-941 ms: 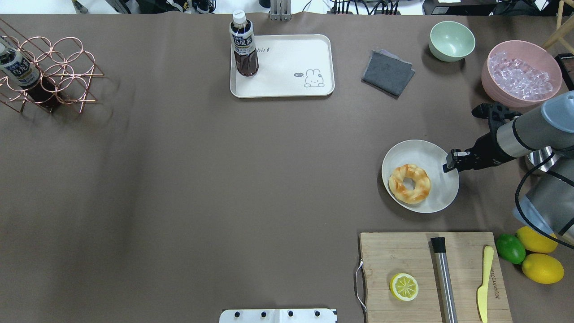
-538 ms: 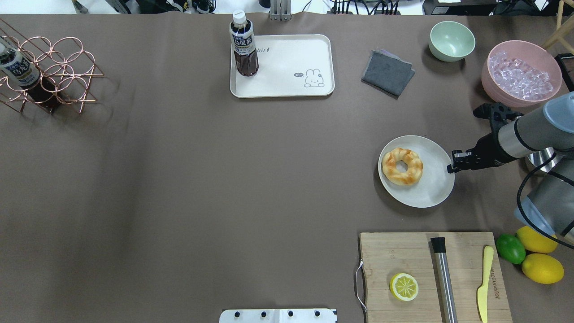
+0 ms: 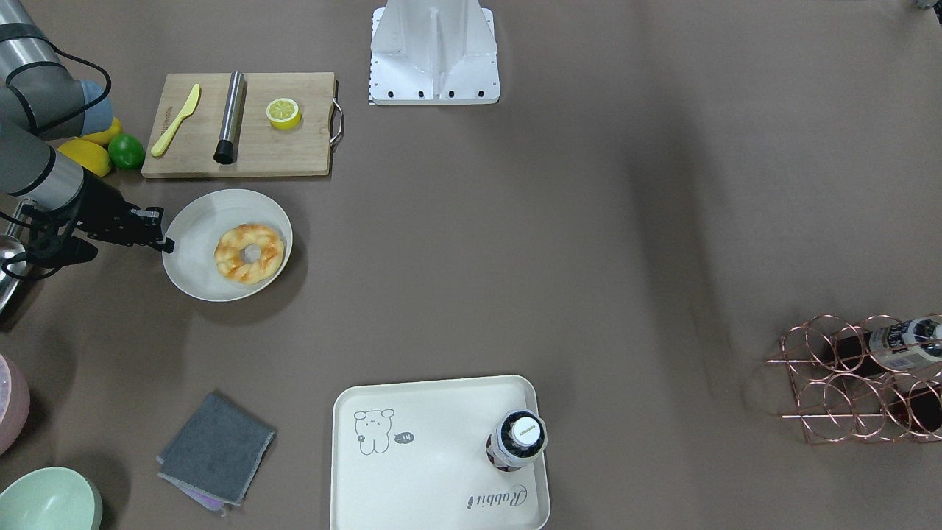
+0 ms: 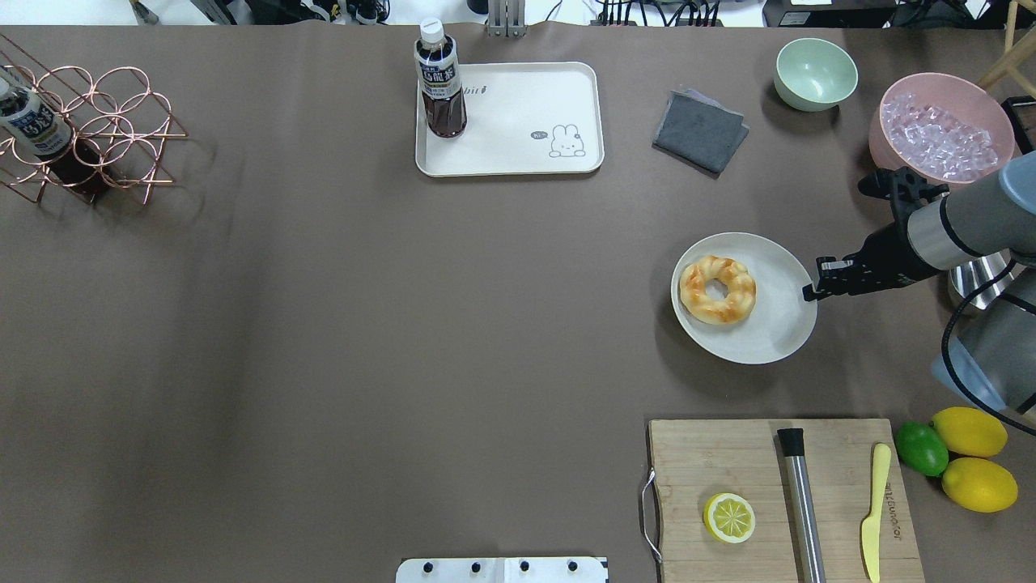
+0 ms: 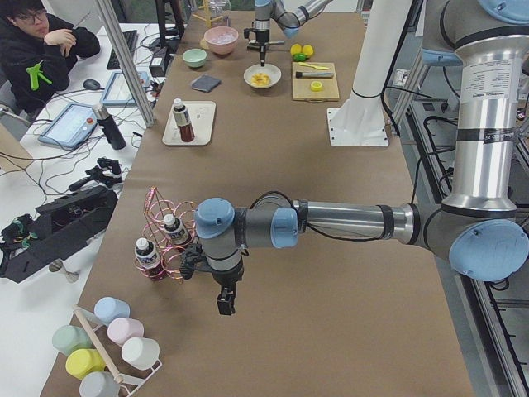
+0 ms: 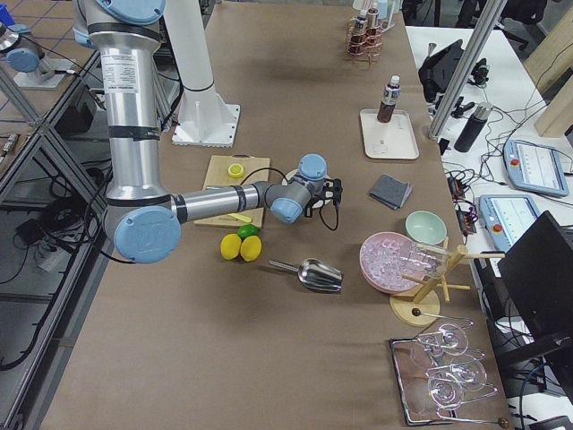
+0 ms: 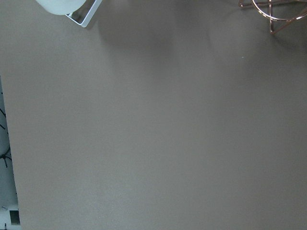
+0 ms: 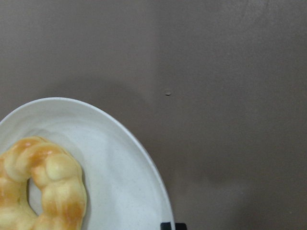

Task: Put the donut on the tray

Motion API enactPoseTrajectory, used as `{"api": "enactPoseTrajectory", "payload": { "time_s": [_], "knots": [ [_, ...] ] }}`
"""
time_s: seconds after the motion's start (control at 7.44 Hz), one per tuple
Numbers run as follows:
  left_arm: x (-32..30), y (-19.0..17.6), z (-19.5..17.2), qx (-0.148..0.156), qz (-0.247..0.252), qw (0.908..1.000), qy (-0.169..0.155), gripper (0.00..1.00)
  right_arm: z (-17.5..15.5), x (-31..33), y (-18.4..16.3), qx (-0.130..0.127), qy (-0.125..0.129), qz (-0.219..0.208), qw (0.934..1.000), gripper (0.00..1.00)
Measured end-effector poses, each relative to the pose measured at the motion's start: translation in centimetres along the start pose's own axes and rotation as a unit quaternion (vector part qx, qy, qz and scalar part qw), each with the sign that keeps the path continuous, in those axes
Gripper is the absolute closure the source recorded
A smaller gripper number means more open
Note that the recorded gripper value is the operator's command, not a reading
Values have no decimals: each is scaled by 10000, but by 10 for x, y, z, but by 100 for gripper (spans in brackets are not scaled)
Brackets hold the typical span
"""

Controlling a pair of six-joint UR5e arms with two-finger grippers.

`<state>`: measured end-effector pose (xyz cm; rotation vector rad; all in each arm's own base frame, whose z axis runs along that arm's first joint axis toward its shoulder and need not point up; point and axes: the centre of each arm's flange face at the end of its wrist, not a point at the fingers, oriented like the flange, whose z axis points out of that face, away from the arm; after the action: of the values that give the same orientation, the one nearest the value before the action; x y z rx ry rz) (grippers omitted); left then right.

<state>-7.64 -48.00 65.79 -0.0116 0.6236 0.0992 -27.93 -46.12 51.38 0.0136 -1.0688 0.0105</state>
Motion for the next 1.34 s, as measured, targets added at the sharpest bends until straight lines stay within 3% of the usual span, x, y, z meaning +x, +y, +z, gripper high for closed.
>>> {"api": "enactPoseTrajectory", "payload": {
  "time_s": [0.4,0.81,1.08,1.34],
  "knots": [
    [0,0,0,-7,-5,10000,-3,2,-12,-27,-21,125,-189,-81,9997,100],
    [0,-1,0,-6,-9,10000,-7,2,-5,-82,-81,365,-334,161,9986,100],
    [0,-2,-1,7,-1,10000,-12,2,6,-128,-131,483,-263,389,9977,100],
    [1,-2,-2,18,7,10000,-14,2,11,-187,-177,532,26,622,9966,100]
  ]
}}
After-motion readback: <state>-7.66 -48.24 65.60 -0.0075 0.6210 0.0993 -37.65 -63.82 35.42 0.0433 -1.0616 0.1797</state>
